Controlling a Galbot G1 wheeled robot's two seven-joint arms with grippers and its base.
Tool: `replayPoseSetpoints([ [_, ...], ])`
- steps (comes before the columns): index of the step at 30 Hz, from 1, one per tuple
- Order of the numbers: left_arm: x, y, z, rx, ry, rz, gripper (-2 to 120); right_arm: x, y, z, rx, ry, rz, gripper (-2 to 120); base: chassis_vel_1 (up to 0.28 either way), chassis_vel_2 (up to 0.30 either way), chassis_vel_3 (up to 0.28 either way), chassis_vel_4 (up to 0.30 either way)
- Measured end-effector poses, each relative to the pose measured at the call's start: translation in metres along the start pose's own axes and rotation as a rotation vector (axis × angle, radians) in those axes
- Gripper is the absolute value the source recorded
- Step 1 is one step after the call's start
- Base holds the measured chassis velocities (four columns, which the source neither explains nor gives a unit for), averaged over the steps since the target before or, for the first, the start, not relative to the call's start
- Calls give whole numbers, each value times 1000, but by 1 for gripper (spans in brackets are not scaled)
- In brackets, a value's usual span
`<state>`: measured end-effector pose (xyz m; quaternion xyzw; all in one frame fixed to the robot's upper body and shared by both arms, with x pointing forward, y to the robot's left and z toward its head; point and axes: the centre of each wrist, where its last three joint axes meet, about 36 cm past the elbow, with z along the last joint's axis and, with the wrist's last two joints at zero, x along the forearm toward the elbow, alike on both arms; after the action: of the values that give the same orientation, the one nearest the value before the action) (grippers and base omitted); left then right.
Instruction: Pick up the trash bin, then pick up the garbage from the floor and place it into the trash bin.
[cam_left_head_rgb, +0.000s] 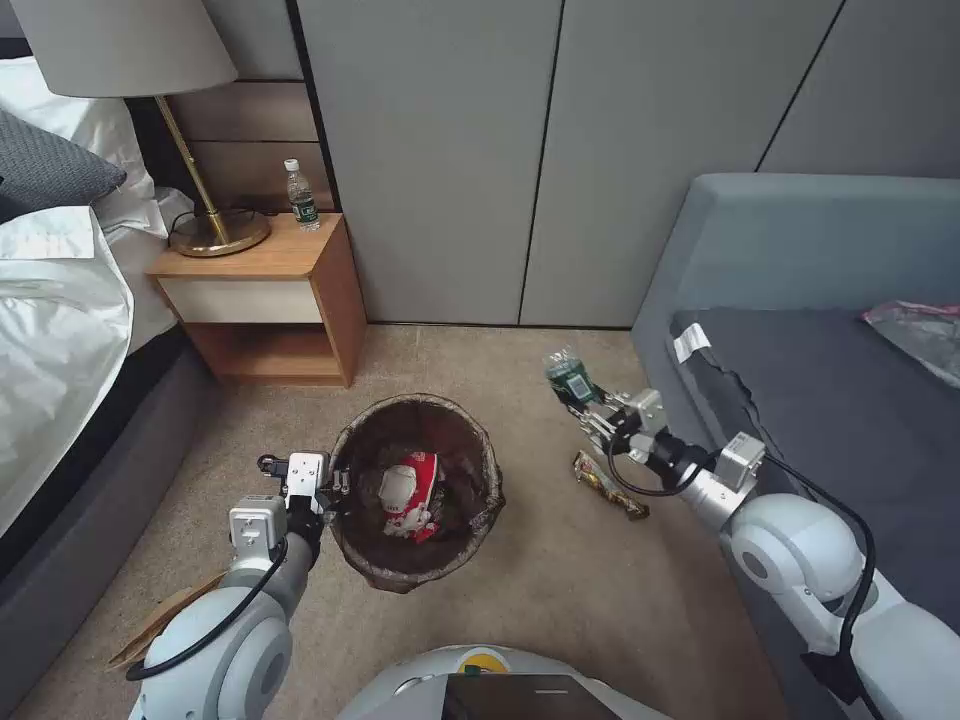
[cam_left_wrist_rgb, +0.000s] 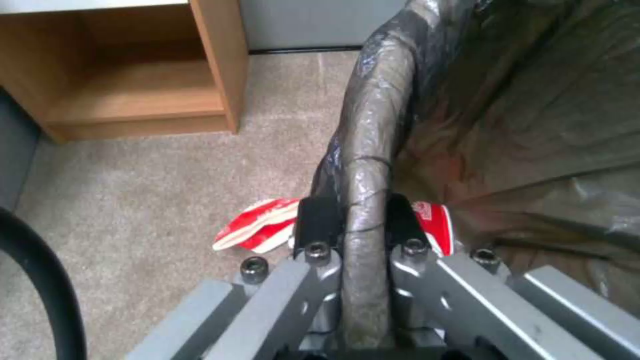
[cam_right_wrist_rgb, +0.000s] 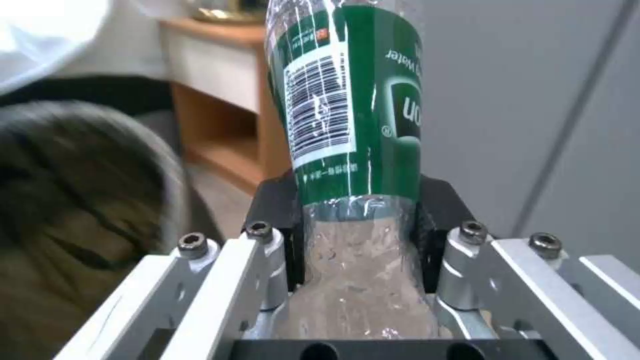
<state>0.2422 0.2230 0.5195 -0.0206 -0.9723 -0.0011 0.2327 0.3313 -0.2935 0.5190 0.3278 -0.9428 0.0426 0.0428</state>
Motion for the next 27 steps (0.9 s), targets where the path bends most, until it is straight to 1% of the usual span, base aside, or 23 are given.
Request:
replayPoseSetpoints([
  [2,0,-1,0,0,1,5,2,-6,9,-15,-13,-21,-51,28,0,0,0,0],
  [3,0,-1,0,0,1,5,2,-6,9,-15,-13,-21,-51,28,0,0,0,0],
  [6,0,-1,0,-2,2,7,2,-12,18,-26,-35,-35,-114,28,0,0,0,0],
  [7,0,-1,0,-2,2,7,2,-12,18,-26,-35,-35,-114,28,0,0,0,0],
  [10,0,-2,0,-3,3,10,2,-18,24,-30,-32,-30,-176,28,0,0,0,0],
  [15,0,-3,0,-4,3,12,2,-21,26,-30,-30,-29,-194,28,0,0,0,0],
  [19,-1,-3,1,-5,5,13,2,-28,31,-33,-22,-34,-237,28,0,0,0,0],
  [21,-1,-4,1,-5,6,12,2,-43,39,-38,-8,-33,-302,28,0,0,0,0],
  [23,-1,-4,1,-5,6,12,2,-46,40,-39,-7,-29,-316,28,0,0,0,0],
  [26,-1,-4,2,-3,7,8,2,-59,52,-38,-1,-4,-385,28,0,0,0,0],
  [27,-1,-4,2,-3,7,8,2,-59,52,-38,-1,-4,-385,28,0,0,0,0],
])
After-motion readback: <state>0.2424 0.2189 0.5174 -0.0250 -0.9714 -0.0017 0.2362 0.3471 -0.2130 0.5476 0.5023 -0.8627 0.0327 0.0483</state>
